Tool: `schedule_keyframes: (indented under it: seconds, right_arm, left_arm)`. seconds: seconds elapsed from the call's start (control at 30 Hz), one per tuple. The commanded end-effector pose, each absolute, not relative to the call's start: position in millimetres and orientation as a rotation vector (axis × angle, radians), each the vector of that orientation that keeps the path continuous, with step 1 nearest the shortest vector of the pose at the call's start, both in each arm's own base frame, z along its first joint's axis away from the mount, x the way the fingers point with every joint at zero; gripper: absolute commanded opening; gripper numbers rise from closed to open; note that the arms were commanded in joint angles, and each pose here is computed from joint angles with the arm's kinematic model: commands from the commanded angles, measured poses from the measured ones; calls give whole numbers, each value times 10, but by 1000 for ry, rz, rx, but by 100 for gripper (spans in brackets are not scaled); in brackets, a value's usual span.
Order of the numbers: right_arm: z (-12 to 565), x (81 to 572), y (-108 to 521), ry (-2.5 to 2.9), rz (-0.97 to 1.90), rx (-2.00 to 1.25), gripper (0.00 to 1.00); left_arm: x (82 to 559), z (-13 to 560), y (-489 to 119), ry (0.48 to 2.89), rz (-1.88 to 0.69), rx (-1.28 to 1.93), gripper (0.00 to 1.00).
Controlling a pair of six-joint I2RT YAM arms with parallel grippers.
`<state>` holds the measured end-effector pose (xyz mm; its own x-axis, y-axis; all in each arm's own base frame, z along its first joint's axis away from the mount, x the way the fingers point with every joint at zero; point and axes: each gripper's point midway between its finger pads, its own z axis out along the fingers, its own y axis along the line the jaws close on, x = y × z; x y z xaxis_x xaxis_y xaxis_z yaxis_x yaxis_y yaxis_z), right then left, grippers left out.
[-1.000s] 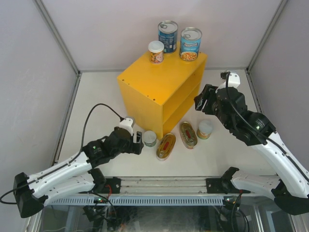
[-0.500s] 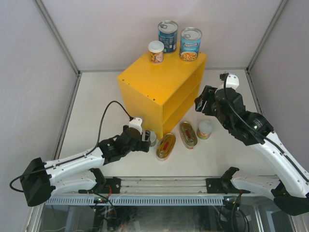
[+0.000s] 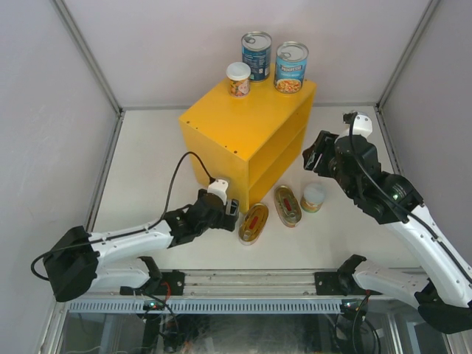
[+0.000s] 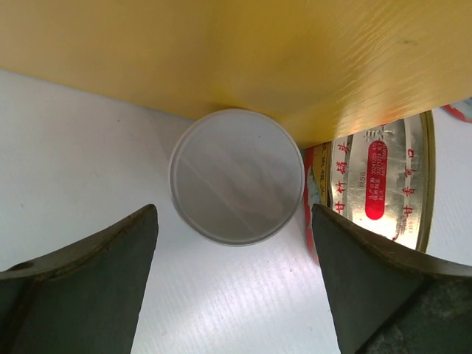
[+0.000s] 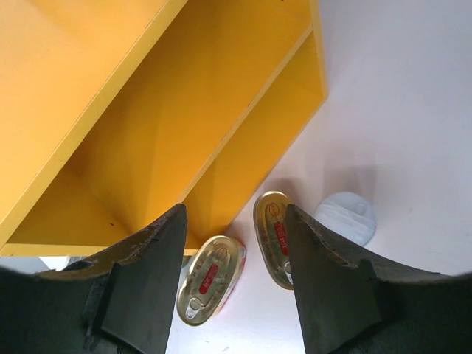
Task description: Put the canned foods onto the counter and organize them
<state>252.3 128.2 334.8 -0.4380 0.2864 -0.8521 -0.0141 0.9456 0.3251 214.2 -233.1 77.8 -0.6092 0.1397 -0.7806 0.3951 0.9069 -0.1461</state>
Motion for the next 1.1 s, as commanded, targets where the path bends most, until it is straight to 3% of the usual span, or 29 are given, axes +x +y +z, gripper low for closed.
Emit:
schedule_keyframes:
  seconds: [0.0,0.53,0.67,1.07]
  right_arm:
    - [3378,2499,1248,1990,357,213,56]
    - [3323,2526,1230,2011,342,218,55]
    - [3313,2526,1238,2016,342,214,55]
    - [3315,2496,1244,2042,334,185,55]
  left_arm:
    - [2205,818,-2463,2177,-416,416,89]
    - [2348,764,-2531,2138,-383,404,85]
    - [2359,733,-2495,2122,-382,374,79]
    - [2327,585,-2431,2114,-423,275,41]
